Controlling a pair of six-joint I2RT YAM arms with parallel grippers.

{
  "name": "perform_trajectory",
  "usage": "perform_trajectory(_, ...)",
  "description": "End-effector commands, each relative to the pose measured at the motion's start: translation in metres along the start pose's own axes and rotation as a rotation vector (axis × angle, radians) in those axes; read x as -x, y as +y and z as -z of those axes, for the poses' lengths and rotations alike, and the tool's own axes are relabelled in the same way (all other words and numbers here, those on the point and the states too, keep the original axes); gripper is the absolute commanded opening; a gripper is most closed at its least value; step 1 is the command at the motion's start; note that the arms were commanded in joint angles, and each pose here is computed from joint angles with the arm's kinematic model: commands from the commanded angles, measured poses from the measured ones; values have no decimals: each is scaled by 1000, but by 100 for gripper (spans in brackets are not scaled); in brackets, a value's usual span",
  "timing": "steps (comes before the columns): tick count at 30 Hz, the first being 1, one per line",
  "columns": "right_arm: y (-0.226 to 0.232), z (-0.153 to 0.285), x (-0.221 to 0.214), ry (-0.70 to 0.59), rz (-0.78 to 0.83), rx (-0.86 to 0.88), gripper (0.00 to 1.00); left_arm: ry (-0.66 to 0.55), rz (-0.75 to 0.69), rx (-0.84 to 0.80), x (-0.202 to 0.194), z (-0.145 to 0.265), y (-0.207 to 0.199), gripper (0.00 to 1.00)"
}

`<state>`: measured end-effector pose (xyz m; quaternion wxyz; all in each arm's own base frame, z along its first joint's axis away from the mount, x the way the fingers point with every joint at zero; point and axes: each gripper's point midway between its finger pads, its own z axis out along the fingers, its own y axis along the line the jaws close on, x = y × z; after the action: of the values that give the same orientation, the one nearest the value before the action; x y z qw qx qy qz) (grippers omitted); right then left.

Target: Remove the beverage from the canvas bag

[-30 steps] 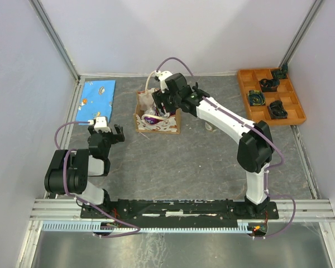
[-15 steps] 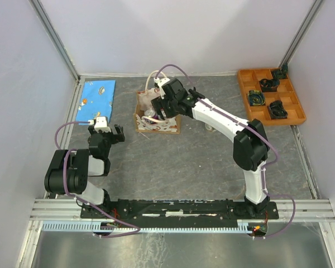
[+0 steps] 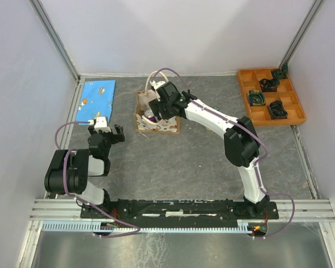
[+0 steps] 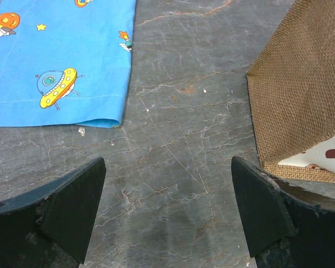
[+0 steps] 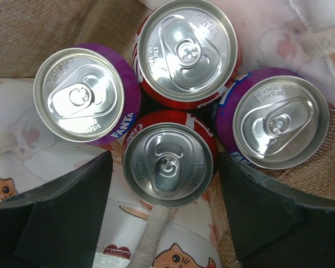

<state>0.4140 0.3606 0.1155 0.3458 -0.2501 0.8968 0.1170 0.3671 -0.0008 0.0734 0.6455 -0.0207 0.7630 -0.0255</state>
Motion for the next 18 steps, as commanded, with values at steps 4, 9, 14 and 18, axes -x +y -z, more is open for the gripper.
perform_trajectory(4,-29,-27,-38,123,22,-114,71,-62,-45,4,19,-6,1,99)
perform_trajectory(9,-49,-28,-48,158,1,-149,59,-62,-46,2,20,-6,1,99)
perform_trajectory(14,-71,-24,-56,183,-26,-180,58,-63,-45,3,20,-6,1,99)
perform_trajectory(18,-79,-21,-56,186,-33,-178,63,-62,-45,3,19,-6,1,99)
